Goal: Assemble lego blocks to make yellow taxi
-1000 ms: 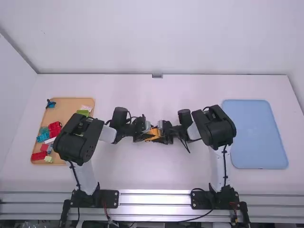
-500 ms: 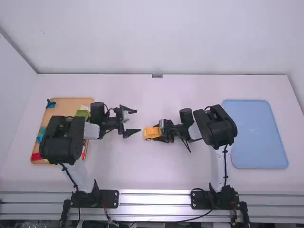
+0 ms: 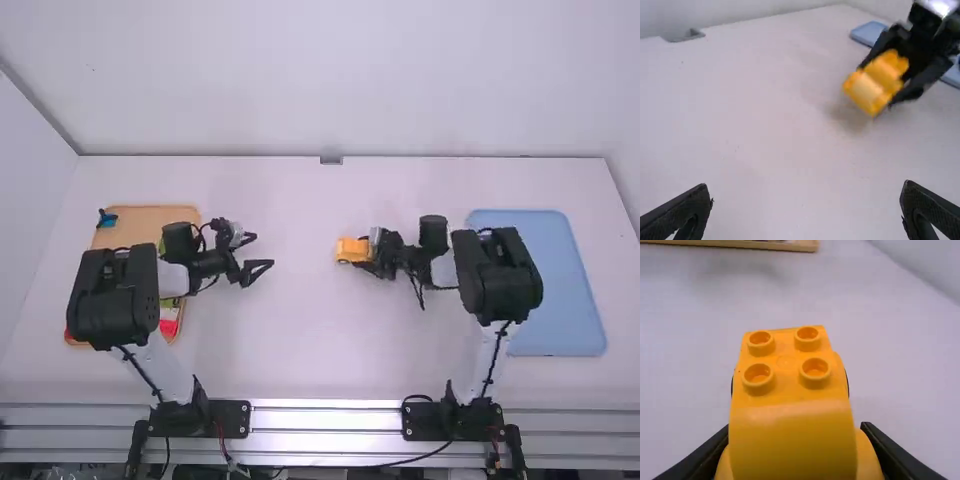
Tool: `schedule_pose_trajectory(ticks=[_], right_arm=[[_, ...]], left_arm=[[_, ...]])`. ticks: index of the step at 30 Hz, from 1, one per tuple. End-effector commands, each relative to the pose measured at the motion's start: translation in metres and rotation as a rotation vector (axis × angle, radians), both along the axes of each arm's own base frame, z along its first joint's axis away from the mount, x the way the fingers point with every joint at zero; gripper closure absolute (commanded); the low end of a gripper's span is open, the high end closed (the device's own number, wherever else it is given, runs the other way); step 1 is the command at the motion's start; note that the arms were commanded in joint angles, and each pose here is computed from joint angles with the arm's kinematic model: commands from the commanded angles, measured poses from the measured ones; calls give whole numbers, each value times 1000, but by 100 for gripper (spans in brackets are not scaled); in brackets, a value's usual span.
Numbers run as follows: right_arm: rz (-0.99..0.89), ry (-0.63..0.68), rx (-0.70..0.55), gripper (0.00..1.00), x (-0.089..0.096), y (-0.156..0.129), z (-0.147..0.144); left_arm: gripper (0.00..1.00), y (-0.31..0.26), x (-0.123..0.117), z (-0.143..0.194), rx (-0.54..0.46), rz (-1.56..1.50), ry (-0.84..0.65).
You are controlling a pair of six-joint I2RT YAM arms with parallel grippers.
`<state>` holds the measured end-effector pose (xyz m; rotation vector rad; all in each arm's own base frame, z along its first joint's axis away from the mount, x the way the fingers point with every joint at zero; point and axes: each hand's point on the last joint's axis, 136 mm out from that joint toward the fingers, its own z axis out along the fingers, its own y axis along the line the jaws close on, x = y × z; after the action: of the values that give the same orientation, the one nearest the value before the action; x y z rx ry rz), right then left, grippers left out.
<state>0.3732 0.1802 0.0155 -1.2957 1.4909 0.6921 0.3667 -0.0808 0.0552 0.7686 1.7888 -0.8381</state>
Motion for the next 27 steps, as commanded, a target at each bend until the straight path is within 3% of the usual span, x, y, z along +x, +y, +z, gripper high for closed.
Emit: schedule_pose_trajectory(ticks=[1,8,14,19,21,24,27], right_arm=[[-158,-62,-63,49,20,-38,18],[-486,-155,-140,48,27,-143,57],[-780,-180,-216,55,21,-240,71],[-931,-95,-253,55,8,-290,55],[-1014,-43,-241,49,3,-307,51],[-1167,31,-199,49,-2,-335,49],[-1392,145,-73,42,-10,-376,52]], left_arm=[[1,4,-2,-3,28,40,-1],[1,0,-7,4,52,35,-127],[1,0,-13,11,71,41,-227],[1,-3,-15,11,66,37,-229],[1,-3,-14,12,50,43,-211],[1,-3,-11,15,34,49,-195],[1,-2,-7,17,20,55,-176]])
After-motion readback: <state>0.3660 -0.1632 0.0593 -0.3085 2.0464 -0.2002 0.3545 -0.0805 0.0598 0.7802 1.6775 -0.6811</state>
